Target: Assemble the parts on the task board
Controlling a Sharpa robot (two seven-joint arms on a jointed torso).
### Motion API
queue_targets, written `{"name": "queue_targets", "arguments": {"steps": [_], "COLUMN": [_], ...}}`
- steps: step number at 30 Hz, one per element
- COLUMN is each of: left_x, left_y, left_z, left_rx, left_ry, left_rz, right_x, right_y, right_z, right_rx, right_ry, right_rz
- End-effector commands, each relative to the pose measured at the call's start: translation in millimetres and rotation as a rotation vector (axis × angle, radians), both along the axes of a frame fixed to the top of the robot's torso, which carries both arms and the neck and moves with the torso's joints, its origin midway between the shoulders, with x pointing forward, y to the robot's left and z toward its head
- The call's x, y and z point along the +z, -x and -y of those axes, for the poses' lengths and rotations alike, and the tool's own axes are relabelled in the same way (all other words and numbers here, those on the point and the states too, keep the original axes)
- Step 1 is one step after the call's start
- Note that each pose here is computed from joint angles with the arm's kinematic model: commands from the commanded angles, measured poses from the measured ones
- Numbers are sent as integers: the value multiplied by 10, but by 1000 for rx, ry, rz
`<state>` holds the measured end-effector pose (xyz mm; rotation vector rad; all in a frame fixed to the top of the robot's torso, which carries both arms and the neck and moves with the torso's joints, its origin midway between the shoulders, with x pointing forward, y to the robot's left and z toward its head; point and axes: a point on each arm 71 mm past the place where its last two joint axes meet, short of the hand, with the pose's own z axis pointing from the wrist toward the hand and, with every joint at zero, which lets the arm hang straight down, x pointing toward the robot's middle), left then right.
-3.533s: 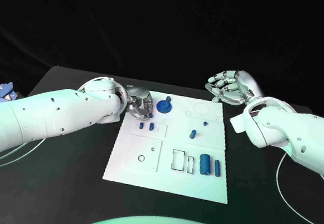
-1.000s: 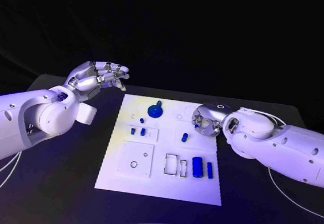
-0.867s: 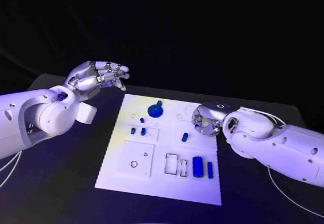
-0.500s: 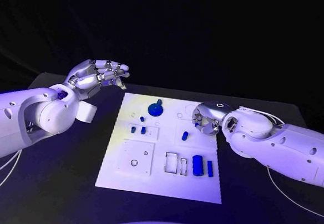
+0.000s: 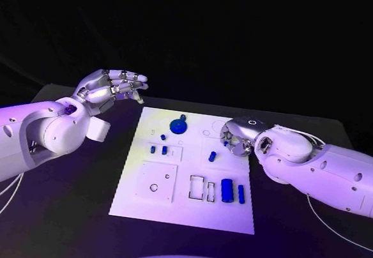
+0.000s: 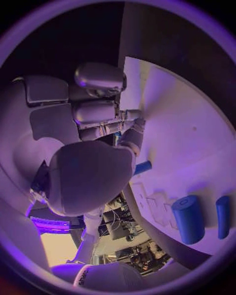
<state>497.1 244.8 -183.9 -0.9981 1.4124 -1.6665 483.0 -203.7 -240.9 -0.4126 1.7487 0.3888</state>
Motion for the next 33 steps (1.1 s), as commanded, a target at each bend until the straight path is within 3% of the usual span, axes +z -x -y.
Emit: {"name": "queue_targets", "arguments": {"steps": [1,18,28,33], "left_x": [1,-5,-8,-13], "left_y": [-2,-8,-12,-20], "left_z": [1,-23,-33,-13], "left_rx": [1,5,5,4], "left_ry": [4,1,-1,0], "left_rz": [-6,-10,-11,-12], "right_x": [62,214,339,358], "right_y": [-1,76,298,423], "right_z": [-5,20,-250,-483], "right_rx": [-1,-14,56,113], "right_ry": [-27,-117,-217,-269], "right_rz": [66,111,106,58]}}
